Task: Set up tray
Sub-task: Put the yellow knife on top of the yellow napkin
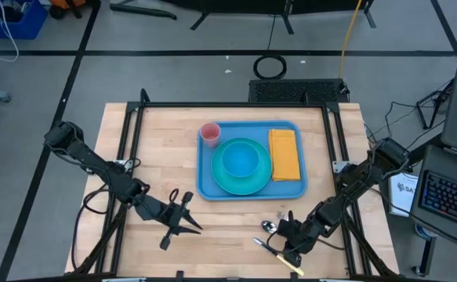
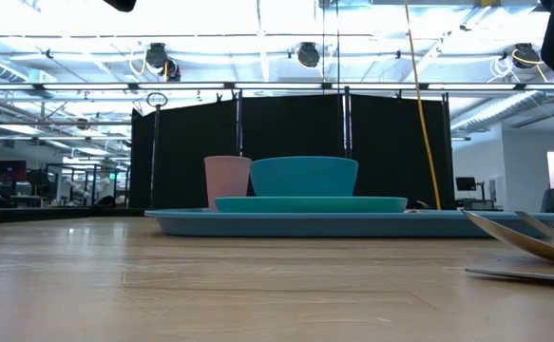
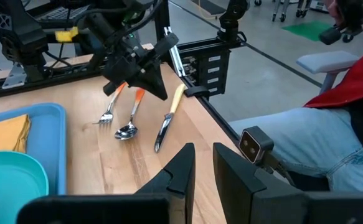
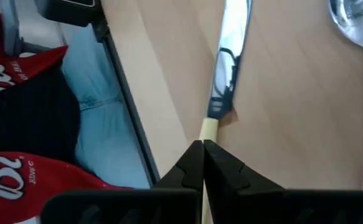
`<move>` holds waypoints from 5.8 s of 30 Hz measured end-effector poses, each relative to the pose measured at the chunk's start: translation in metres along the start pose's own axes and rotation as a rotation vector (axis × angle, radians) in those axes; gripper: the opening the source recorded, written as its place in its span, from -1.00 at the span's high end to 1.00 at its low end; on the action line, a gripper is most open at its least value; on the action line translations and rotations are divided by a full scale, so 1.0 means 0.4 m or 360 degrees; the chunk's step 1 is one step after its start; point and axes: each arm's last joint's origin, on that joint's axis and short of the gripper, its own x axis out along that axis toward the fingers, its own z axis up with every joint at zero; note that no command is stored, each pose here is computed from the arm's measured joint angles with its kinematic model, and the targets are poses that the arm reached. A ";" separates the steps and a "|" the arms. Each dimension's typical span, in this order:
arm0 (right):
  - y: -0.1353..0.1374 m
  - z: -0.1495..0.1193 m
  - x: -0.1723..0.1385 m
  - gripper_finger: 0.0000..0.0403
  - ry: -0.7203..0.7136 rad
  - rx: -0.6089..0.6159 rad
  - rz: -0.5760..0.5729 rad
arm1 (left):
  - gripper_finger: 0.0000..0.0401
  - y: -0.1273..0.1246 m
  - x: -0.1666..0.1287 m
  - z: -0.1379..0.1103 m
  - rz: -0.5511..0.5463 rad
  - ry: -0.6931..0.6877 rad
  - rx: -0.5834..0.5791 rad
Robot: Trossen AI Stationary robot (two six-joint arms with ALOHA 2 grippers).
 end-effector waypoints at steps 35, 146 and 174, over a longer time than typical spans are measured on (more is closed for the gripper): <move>-0.082 -0.016 -0.116 1.00 -0.0039 0.0125 -0.0674 | 0.69 0.000 0.000 -0.002 0.0001 0.0010 0.0003; 0.049 0.025 0.109 0.71 0.0184 -0.0159 -0.0540 | 0.69 0.010 0.001 -0.006 0.0054 0.0043 -0.0012; 0.029 0.047 0.098 0.82 0.0023 -0.0295 -0.0714 | 0.69 0.011 0.001 -0.007 0.0061 0.0045 -0.0010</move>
